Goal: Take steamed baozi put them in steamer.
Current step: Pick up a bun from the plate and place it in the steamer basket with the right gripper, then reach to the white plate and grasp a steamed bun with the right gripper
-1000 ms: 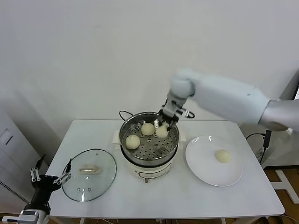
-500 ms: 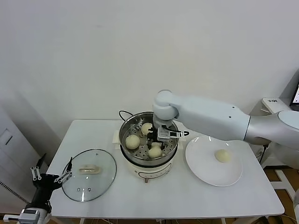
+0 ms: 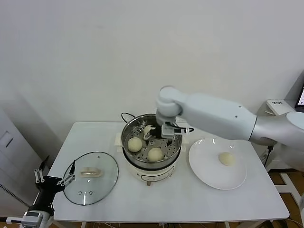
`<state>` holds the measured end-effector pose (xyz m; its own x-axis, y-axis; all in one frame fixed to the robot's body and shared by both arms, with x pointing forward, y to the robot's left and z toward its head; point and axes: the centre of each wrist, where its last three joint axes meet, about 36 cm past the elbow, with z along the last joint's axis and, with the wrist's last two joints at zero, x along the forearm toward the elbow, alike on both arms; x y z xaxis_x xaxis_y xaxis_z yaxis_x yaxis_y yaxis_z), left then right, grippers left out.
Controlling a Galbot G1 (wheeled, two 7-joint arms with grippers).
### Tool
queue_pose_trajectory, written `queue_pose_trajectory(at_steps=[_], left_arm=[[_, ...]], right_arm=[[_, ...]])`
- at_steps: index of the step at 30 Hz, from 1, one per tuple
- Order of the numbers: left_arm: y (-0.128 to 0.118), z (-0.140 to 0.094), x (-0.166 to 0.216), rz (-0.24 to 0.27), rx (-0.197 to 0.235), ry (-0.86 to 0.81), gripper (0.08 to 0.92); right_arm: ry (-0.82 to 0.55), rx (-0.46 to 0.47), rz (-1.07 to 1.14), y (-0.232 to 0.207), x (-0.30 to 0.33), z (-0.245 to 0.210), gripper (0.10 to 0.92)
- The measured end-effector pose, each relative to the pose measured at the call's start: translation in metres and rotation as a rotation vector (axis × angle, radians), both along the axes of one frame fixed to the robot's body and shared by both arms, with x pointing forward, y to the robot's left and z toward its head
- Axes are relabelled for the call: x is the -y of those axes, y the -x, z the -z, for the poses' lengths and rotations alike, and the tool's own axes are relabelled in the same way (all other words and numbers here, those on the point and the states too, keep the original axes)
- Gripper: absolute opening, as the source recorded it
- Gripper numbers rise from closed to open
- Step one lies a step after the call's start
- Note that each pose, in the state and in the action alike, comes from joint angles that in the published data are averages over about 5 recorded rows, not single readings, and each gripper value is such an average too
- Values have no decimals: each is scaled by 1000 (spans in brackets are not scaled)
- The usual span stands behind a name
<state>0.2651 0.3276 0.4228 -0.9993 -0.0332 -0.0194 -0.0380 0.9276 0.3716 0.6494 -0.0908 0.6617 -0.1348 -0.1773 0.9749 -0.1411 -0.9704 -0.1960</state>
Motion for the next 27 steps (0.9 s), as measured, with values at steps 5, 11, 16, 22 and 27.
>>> queue_pose_trajectory(at_steps=[5,11,16,22,27], left_arm=[[-1,-1,0,3,3,-4,823],[-3,-4,2,5,7,-3,823],[-4,-5,5,7,10,-2,823],[-3,-4,7,-1,14,5,823],[-1,-3,7,-6,9,1,823]], right_arm=[[-79,-41,345,-31,52,-26,823],[-127,-66,732,-65,137,-40,823],[-131,-58,951,-75,207,-27,823],[-107,-69,1128,-68,277,24,823],[-89,-98,1212,-55,311,74,823]])
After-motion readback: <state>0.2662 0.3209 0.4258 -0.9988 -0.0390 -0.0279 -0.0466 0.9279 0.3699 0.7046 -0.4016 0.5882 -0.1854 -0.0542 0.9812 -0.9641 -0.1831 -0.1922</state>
